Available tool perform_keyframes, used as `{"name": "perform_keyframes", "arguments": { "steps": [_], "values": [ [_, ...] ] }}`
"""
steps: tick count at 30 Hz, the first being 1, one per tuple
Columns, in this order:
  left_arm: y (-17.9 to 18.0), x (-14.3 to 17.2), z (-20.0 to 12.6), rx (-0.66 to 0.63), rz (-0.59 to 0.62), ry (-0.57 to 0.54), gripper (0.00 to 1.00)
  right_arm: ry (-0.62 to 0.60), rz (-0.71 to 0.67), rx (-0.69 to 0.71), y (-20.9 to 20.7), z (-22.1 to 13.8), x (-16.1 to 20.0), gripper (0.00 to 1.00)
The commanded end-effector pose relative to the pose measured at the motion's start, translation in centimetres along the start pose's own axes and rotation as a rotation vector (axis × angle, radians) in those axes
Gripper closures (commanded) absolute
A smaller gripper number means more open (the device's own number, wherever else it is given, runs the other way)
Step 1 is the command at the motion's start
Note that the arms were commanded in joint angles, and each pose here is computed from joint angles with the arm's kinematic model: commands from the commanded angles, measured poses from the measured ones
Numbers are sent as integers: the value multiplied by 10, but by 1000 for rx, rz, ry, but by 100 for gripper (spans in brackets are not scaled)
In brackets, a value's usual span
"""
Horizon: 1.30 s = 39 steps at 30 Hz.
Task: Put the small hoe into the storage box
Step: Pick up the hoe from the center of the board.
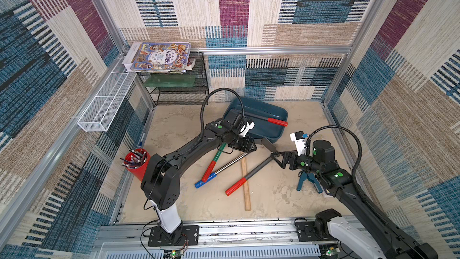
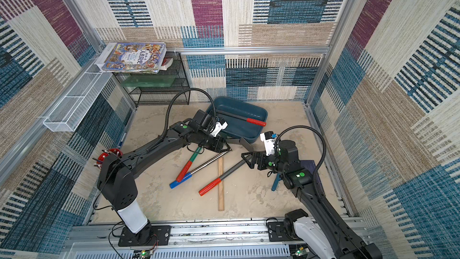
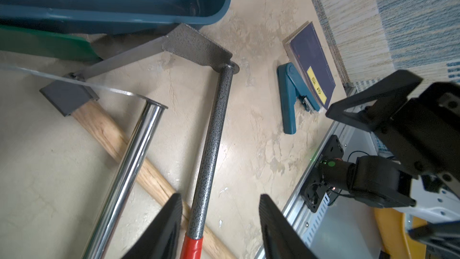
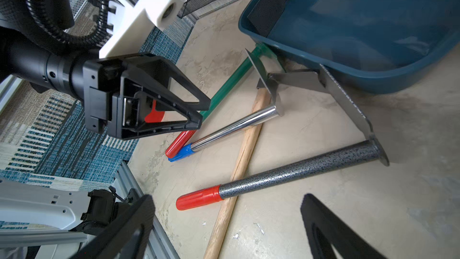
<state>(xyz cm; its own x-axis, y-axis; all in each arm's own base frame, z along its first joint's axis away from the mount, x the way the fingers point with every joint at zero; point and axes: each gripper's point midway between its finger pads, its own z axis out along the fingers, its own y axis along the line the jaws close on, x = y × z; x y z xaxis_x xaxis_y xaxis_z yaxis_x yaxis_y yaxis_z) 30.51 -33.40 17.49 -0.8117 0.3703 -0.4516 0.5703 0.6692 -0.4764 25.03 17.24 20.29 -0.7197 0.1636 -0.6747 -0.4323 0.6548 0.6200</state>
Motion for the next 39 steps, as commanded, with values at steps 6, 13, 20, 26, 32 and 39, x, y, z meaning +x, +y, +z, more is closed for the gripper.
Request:
{"name": "perform_keyframes", "arguments": {
  "steps": [6, 13, 20, 26, 32, 39],
  "values": [
    [0, 29, -3, -88, 142, 40, 47, 8, -14, -45, 11, 2, 2, 4],
    [-5, 51, 14, -105, 199, 118, 47, 37, 4, -63, 15, 1, 11, 4],
    [1, 64, 34, -141, 219, 184, 48, 75, 23, -55, 12, 2, 25, 4],
    [10, 73, 49, -204, 244, 233, 49, 92, 52, -47, 8, 1, 37, 4],
    [22, 82, 65, -251, 247, 281, 50, 118, 75, -38, 4, -1, 48, 4],
    [25, 84, 74, -288, 277, 301, 50, 143, 108, -33, -2, 1, 64, 4]
  ]
}}
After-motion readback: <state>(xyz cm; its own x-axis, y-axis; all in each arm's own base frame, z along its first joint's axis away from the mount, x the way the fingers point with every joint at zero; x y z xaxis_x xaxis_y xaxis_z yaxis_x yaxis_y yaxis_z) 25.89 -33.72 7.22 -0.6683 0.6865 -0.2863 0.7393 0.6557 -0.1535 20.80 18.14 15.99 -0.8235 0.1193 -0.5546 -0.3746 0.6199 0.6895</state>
